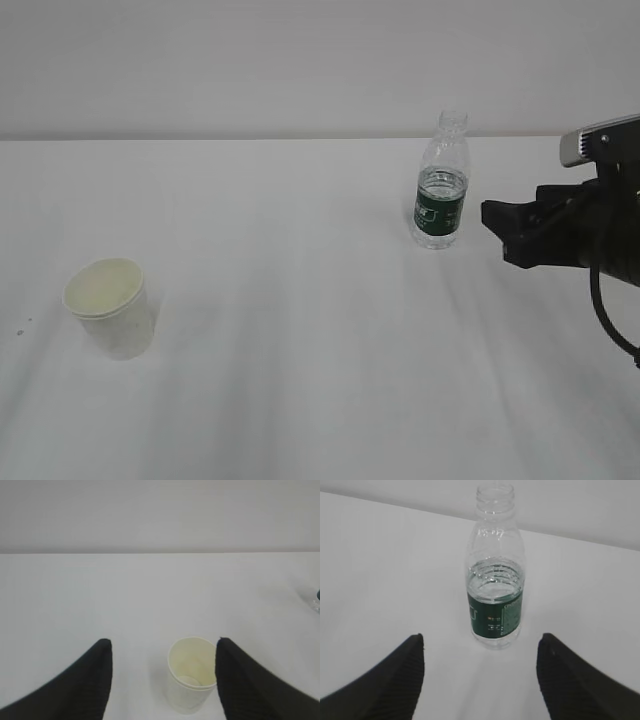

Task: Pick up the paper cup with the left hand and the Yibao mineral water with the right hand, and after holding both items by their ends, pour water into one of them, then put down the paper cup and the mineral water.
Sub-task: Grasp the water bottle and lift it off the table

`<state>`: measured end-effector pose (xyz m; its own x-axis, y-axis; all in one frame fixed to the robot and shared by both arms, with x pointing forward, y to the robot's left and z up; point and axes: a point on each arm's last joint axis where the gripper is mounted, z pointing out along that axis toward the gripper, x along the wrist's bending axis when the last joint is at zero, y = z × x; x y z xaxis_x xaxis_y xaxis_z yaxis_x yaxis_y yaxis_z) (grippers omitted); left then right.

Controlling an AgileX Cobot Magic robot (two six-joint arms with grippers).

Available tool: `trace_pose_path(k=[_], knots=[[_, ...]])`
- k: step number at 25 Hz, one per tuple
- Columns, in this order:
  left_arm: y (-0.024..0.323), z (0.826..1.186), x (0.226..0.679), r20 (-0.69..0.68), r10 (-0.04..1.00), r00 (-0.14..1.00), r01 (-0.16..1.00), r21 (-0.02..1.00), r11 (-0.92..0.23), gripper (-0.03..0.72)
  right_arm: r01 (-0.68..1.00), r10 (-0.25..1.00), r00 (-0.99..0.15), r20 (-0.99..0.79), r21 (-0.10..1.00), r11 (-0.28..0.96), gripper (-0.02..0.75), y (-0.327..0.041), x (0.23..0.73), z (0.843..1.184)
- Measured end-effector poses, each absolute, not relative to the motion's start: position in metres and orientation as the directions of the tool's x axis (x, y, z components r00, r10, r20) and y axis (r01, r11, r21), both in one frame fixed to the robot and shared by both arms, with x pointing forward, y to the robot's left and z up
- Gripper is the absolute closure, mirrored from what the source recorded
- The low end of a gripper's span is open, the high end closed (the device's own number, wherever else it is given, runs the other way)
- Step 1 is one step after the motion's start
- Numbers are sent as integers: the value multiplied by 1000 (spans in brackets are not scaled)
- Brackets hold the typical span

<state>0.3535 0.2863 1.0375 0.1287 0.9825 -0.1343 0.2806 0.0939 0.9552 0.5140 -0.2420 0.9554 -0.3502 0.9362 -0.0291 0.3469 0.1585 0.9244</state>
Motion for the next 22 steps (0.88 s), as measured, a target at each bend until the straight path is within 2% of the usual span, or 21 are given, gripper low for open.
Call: trace_pose_path(k=[13, 22], knots=[[289, 1040, 354, -129, 987, 100, 252, 962, 100, 225, 324, 927, -376, 7, 938, 125, 205, -237, 524, 936], [295, 1032, 355, -119, 992, 40, 231, 967, 107, 225, 332, 923, -383, 29, 937, 109, 205, -235, 527, 921]])
